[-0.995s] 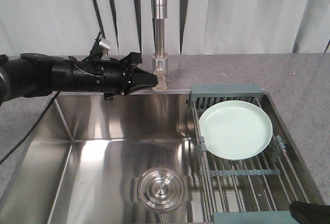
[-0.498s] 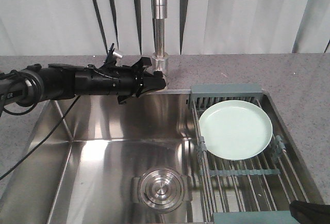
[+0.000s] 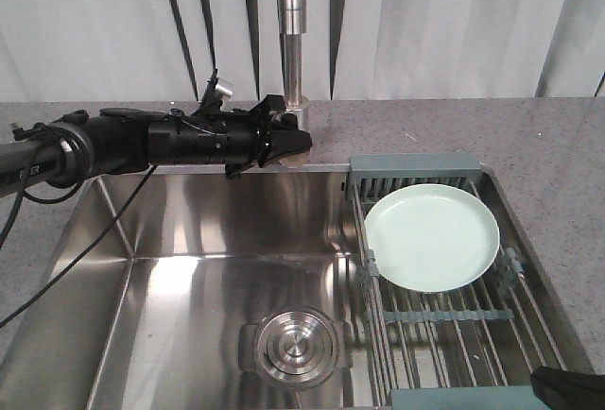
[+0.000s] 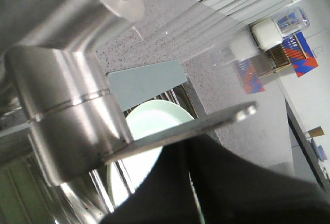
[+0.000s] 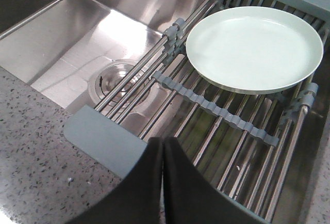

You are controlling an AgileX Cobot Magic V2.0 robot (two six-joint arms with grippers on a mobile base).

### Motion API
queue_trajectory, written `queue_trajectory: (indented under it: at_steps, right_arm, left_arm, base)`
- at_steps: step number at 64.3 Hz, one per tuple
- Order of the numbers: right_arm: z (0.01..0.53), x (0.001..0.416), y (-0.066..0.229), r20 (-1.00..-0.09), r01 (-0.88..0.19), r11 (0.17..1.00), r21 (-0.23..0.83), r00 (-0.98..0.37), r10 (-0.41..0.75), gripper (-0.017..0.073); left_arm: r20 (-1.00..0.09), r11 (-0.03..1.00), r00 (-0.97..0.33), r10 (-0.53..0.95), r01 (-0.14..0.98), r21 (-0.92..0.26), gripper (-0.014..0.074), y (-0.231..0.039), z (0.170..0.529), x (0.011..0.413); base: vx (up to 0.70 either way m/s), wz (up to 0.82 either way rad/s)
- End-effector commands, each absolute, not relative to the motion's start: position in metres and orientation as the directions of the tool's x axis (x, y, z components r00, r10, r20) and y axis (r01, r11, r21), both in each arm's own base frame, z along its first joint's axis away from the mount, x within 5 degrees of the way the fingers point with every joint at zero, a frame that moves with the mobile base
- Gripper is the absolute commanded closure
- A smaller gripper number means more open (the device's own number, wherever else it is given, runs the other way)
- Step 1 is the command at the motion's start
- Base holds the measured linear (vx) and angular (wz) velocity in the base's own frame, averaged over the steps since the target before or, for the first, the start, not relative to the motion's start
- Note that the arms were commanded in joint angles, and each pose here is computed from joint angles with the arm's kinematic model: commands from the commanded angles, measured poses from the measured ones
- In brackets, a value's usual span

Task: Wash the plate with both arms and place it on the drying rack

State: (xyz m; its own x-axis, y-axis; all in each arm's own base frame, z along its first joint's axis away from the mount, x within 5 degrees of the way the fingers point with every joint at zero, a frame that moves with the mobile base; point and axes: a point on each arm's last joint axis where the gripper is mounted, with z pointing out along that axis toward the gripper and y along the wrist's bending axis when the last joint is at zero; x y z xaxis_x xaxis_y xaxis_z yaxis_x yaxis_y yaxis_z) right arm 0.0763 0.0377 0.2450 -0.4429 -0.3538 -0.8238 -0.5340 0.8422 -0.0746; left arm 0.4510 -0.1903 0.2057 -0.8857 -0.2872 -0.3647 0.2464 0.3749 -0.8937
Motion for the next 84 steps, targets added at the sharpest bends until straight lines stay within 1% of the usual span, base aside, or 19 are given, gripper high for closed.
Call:
queue_trajectory:
  at_steps: [1,8,16,25,31,37,41,49,53,58,62,73,77,84]
  right_arm:
    - [0.257,0.081,0.037,-0.861,-0.504,0.86,-0.079,-0.4,-0.314,0.0564]
    - [0.257,0.081,0.037,-0.861,-0.504,0.86,-0.079,-0.4,-0.314,0.0564]
    - [0.257,0.081,0.037,-0.861,-0.504,0.86,-0.079,-0.4,-0.314,0.0564]
    - [0.257,0.081,0.037,-0.861,-0.504,0.86,-0.079,-0.4,-0.314,0.0564]
    - [0.257,0.081,0.037,-0.861,-0.504,0.86,-0.08,-0.399,-0.314,0.0564]
    - [0.257,0.081,0.037,-0.861,-0.504,0.86,-0.08,-0.399,-0.314,0.0564]
    - [0.257,0.081,0.037,-0.861,-0.504,0.86,-0.08,-0.399,-0.314,0.0564]
    - [0.257,0.081,0.037,-0.861,-0.504,0.86,-0.08,-0.399,-0.314,0.0564]
    - [0.257,0.081,0.037,-0.861,-0.504,0.86,-0.08,-0.399,-0.314,0.0564]
    - [0.257,0.081,0.037,-0.861,-0.504,0.86,-0.08,-0.399,-0.314,0.0564]
    - [0.257,0.081,0.037,-0.861,-0.505,0.86,-0.079,-0.4,-0.314,0.0564]
    - [0.257,0.081,0.037,-0.861,-0.505,0.86,-0.079,-0.4,-0.314,0.0564]
    - [0.257,0.081,0.037,-0.861,-0.505,0.86,-0.079,-0.4,-0.314,0.0564]
    - [0.257,0.081,0.037,-0.861,-0.505,0.86,-0.079,-0.4,-0.314,0.0564]
  left_arm:
    - [-0.398,0.324,-0.817,-0.417,0.276,-0.905,0.06,-0.184,0.253,0.457]
    - [-0.383,0.306,-0.812,-0.442,0.264,-0.914,0.06,-0.182,0.255,0.459]
    - [-0.38,0.281,-0.827,-0.414,0.281,-0.918,0.06,-0.184,0.256,0.456]
    - [-0.38,0.226,-0.853,-0.358,0.315,-0.922,0.06,-0.187,0.261,0.449]
    - [-0.397,0.185,-0.866,-0.304,0.356,-0.916,0.06,-0.188,0.271,0.44]
    - [-0.427,0.173,-0.873,-0.234,0.395,-0.902,0.06,-0.188,0.279,0.431]
    - [-0.424,0.183,-0.884,-0.196,0.392,-0.902,0.06,-0.184,0.284,0.427]
    - [-0.43,0.28,-0.897,-0.104,0.389,-0.878,0.06,-0.172,0.293,0.416]
    - [-0.444,0.366,-0.895,-0.038,0.401,-0.84,0.06,-0.163,0.297,0.409]
    - [-0.452,0.443,-0.892,0.025,0.415,-0.795,0.06,-0.152,0.307,0.4]
    - [-0.475,0.511,-0.875,0.087,0.449,-0.733,0.06,-0.142,0.317,0.39]
    - [-0.57,0.656,-0.804,0.171,0.525,-0.543,0.06,-0.119,0.36,0.36]
    - [-0.598,0.692,-0.779,0.189,0.537,-0.482,0.06,-0.113,0.375,0.348]
    - [-0.657,0.721,-0.727,0.199,0.562,-0.404,0.06,-0.105,0.399,0.321]
  base:
    - [0.0,0.0]
    - [0.0,0.0]
    - [0.0,0.0]
    - [0.0,0.0]
    - [0.0,0.0]
    - [0.0,0.0]
    - [0.0,0.0]
    - [0.0,0.0]
    - [0.0,0.0]
    - [0.0,0.0]
    - [0.0,0.0]
    - [0.0,0.0]
    - [0.0,0.0]
    - [0.0,0.0]
